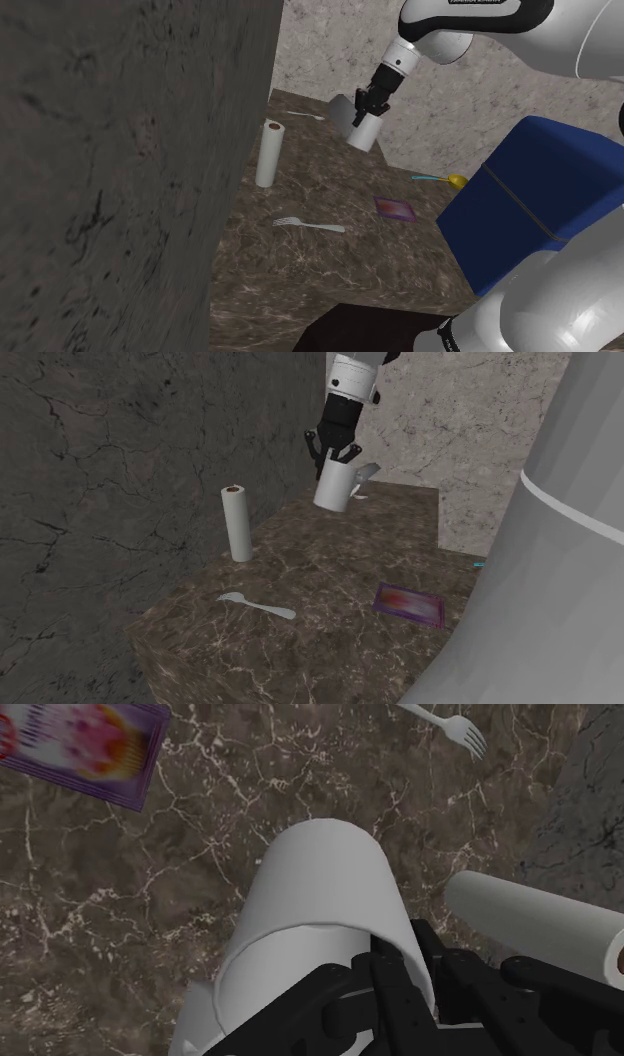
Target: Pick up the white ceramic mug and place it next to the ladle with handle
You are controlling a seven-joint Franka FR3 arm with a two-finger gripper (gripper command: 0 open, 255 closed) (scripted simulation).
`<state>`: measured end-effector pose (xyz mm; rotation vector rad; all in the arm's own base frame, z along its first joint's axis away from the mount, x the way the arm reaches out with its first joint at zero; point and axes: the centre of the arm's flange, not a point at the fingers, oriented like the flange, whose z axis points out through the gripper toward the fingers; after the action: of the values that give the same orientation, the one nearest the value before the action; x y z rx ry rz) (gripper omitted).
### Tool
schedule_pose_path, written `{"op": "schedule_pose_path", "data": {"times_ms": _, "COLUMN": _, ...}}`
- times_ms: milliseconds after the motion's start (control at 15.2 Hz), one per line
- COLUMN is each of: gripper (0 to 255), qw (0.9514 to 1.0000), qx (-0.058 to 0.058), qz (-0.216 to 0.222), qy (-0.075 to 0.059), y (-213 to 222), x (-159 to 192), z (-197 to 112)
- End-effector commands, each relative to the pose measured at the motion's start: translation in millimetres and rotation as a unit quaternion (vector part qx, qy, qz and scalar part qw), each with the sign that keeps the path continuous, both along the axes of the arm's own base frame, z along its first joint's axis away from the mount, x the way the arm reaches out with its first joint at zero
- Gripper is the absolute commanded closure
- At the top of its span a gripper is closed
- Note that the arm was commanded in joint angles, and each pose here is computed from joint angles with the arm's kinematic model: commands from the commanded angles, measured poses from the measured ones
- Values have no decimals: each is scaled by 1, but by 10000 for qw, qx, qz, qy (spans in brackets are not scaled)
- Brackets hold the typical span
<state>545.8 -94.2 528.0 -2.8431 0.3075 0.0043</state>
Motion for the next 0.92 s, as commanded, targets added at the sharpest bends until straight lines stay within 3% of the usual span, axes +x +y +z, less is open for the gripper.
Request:
{"op": "schedule_pose_path", "data": {"times_ms": 0, "gripper": 255, "qw": 10000, "qx": -3, "qz": -2, "qy": -13, "y": 0, "x": -1, "z": 10}}
{"op": "schedule_pose_path", "data": {"times_ms": 858, "gripper": 255, "qw": 10000, "qx": -3, "qz": -2, "qy": -13, "y": -154, "x": -77, "z": 11}}
